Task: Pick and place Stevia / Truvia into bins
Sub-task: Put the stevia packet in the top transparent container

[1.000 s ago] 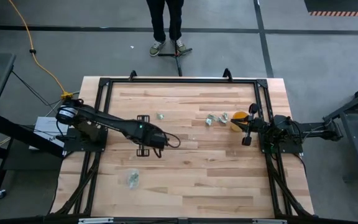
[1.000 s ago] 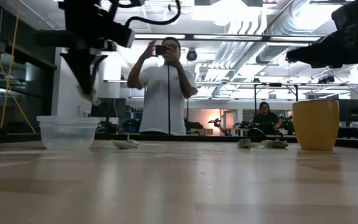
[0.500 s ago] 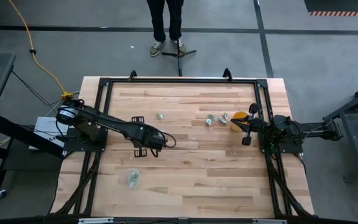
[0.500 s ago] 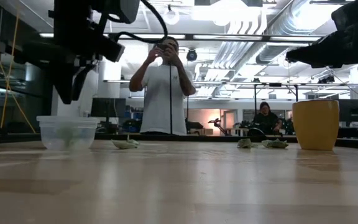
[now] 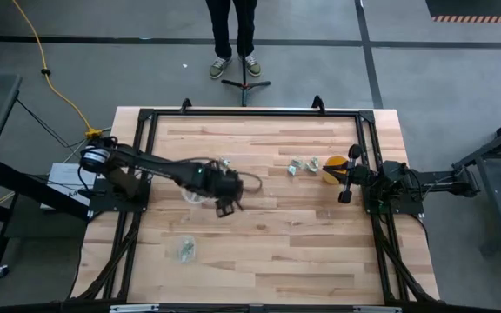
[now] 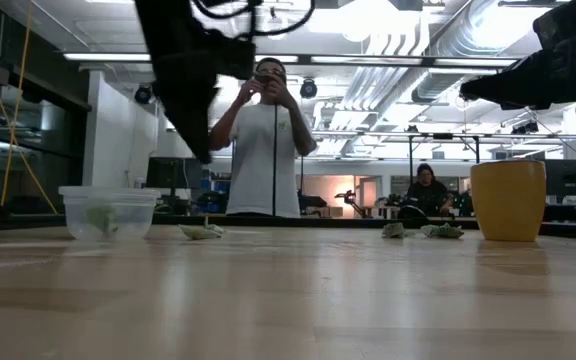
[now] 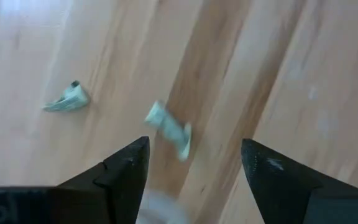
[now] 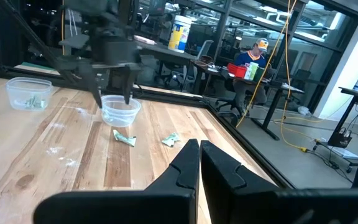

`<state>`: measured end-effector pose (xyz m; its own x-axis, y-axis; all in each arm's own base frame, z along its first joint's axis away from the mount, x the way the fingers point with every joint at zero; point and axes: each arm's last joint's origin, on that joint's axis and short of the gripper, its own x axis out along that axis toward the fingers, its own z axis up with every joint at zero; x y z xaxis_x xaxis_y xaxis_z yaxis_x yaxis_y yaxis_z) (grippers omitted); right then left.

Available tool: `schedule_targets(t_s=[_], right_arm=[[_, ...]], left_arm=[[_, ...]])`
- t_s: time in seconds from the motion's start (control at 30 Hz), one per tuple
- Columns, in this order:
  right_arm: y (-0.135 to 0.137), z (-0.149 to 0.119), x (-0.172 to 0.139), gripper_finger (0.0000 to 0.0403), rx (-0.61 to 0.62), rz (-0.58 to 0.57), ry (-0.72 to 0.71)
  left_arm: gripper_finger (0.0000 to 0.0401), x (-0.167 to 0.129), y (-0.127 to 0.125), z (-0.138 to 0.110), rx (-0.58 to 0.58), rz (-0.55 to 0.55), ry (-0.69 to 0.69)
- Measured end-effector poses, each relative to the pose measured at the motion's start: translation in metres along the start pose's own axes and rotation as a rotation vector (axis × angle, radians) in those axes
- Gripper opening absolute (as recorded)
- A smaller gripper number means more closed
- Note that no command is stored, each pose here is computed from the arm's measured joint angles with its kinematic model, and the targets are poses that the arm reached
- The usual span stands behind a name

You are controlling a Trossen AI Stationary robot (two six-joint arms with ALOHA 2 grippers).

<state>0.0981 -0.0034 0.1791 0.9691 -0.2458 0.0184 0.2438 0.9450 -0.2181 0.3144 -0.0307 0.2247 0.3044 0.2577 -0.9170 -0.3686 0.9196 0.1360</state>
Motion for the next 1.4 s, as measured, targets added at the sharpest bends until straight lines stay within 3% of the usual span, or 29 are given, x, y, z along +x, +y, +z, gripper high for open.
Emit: schedule_targets(t_s=[0.17,0.3,0.53,0.9,1.07,1.4], right_arm=[[0.0,0.0,0.0,0.0007,0.0,0.0,0.0],[0.0,0.0,0.0,0.0007,-0.001,0.0,0.002],[0.001,-0.002,0.0,0.0007,-0.009,0.005,0.021],[0.001,-0.003,0.0,0.0007,-0.011,0.006,0.024],[0.001,-0.003,0.0,0.0007,-0.011,0.006,0.025],[0.001,-0.003,0.0,0.0007,-0.011,0.006,0.025]], left_arm=[[0.0277,0.02,0.021,0.011,-0.219,-0.036,0.064],[0.0266,0.039,0.033,0.015,-0.307,-0.065,0.137],[0.0254,0.068,0.029,0.011,-0.298,-0.08,0.25],[0.0236,0.092,0.025,0.008,-0.23,-0.056,0.301],[0.0179,0.091,0.024,0.007,-0.195,-0.093,0.325],[0.0023,0.083,0.027,0.004,-0.081,-0.075,0.402]])
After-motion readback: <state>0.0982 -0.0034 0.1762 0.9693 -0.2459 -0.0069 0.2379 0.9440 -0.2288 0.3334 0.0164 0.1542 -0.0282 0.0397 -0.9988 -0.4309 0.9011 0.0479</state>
